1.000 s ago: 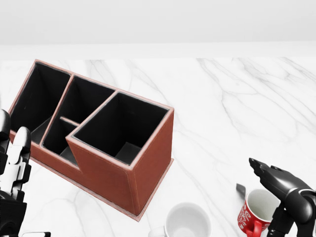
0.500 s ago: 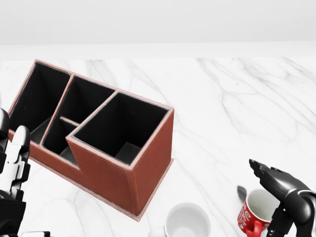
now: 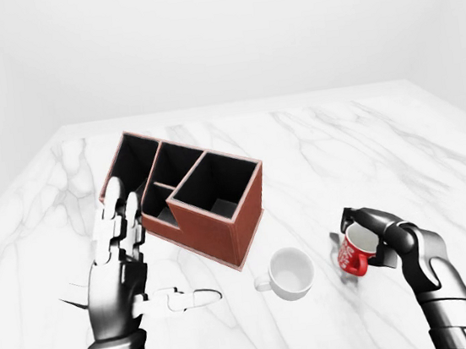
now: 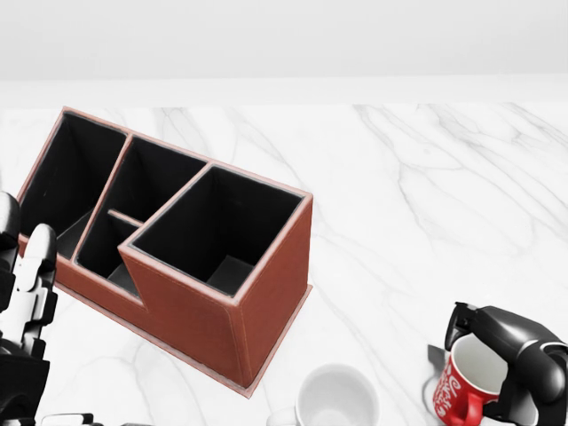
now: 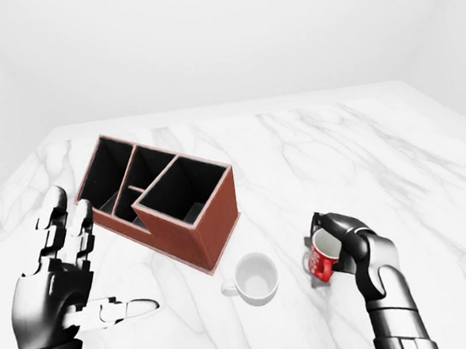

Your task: Pick up the red mug and place it to the right of the caddy.

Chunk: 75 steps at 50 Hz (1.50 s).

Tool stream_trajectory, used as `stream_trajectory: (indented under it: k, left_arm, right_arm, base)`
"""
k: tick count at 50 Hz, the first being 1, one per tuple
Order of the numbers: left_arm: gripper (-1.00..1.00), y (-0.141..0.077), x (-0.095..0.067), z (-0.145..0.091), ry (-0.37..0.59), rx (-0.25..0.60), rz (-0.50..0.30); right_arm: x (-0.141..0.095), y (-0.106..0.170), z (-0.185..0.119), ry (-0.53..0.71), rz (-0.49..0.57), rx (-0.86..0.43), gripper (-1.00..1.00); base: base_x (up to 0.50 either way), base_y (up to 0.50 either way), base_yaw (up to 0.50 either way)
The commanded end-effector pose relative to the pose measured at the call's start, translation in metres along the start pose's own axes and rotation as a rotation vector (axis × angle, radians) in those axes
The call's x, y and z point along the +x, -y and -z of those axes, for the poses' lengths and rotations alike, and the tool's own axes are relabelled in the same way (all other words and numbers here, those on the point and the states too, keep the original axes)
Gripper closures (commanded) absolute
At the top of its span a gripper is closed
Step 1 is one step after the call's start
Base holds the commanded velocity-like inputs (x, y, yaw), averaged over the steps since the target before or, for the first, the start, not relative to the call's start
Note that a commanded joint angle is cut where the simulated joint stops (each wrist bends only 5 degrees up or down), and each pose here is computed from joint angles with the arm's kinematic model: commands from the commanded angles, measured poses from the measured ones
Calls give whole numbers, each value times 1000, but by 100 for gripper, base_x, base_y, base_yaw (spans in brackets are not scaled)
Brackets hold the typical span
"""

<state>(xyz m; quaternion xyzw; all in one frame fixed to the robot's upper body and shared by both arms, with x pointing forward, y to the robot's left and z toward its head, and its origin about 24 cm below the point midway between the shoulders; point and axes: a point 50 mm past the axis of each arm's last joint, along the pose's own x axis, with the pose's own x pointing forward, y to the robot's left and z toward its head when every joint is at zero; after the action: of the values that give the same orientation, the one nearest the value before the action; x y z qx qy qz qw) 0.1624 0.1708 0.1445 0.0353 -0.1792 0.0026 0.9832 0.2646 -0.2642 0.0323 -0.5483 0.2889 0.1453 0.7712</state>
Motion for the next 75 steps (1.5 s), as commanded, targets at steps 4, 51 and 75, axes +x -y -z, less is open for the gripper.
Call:
stream_trajectory:
  k: [4,51,75]
  left_arm:
    - [-100,0,0,0,2,0,0]
    - [-100,-2,-1,-3,13,0,-4]
    - [-100,-3,-1,-2,10,0,-4]
  right_arm:
    - [-16,27,-1,22,94,-7,100]
    - [-24,73,-90,229,283,-149,100]
    - [-11,59,-119,297,208,-153,100]
  base:
    - [0,0,0]
    - [0,0,0]
    - [0,0,0]
